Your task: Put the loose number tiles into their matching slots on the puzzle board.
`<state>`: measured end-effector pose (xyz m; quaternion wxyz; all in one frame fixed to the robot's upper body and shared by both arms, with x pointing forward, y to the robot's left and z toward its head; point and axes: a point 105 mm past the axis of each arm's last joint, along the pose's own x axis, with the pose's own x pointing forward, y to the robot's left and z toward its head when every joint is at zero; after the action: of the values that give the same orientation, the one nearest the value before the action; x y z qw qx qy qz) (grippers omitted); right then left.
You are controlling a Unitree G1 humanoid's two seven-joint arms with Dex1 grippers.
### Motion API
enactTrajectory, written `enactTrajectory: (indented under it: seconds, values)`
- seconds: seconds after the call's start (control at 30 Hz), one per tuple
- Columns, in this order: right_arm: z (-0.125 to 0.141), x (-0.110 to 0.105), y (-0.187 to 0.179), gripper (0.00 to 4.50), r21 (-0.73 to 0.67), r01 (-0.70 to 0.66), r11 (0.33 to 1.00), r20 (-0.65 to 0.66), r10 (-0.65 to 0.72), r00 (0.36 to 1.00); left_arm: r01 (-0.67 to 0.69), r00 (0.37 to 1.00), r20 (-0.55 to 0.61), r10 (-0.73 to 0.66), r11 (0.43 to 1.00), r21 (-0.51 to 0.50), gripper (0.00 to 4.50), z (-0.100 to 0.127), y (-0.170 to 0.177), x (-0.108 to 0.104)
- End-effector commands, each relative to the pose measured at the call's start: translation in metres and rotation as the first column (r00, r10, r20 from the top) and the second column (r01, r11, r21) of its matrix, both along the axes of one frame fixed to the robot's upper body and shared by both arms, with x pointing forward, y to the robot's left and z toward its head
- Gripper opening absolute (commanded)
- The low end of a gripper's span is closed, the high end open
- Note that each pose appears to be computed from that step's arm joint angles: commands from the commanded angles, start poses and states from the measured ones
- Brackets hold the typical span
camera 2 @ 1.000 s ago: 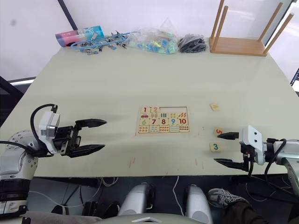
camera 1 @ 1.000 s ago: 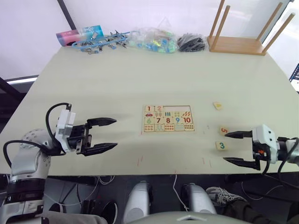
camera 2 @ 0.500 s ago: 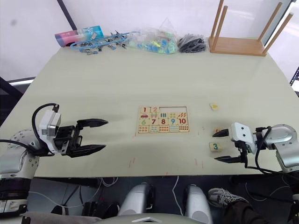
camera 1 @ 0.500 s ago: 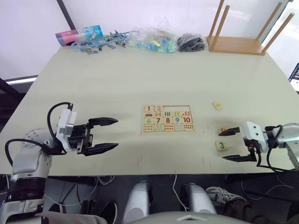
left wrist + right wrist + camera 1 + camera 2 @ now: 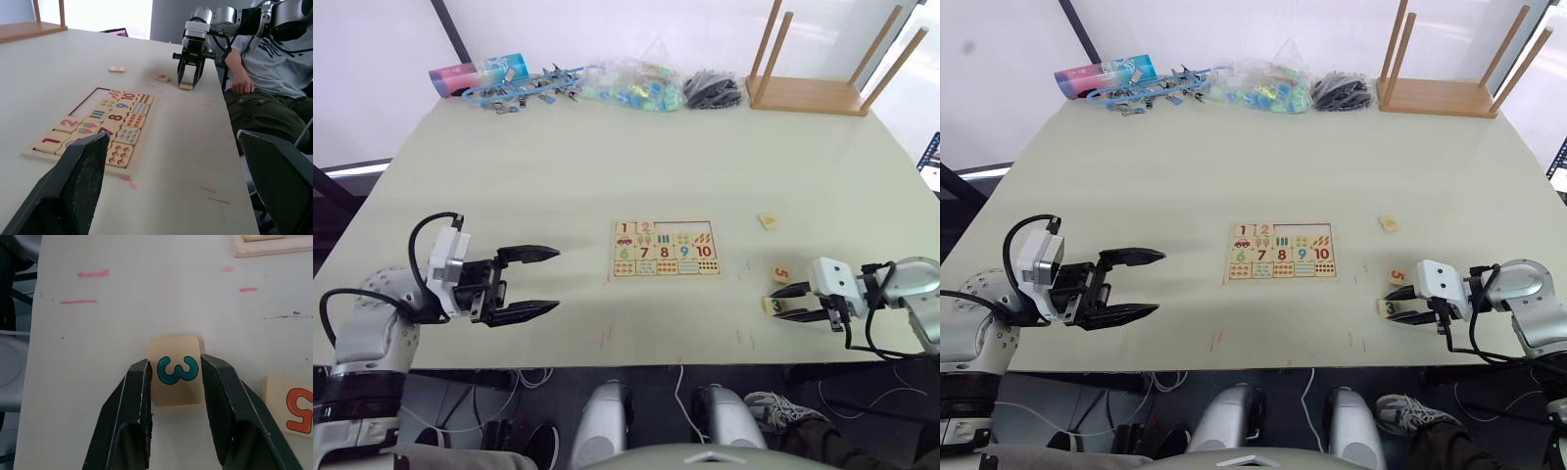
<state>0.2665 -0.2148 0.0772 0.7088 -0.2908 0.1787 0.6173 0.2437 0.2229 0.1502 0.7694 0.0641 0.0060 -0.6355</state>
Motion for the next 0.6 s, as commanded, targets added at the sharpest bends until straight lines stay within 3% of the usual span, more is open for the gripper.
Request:
enactTrajectory:
  seconds: [0.03,0.6]
  values:
    - [0.002,0.001,-0.002,0.93,0.003,0.002,1.000,0.017,-0.002,1.000,0.045,0.999,0.030,-0.045,0.999,0.008,4.50,0.007,0.000,-0.004]
    - [0.062,0.037,0.061,0.93,0.052,0.063,0.997,0.104,-0.068,0.992,-0.015,0.999,0.038,0.015,1.000,0.008,4.50,0.006,0.003,0.001]
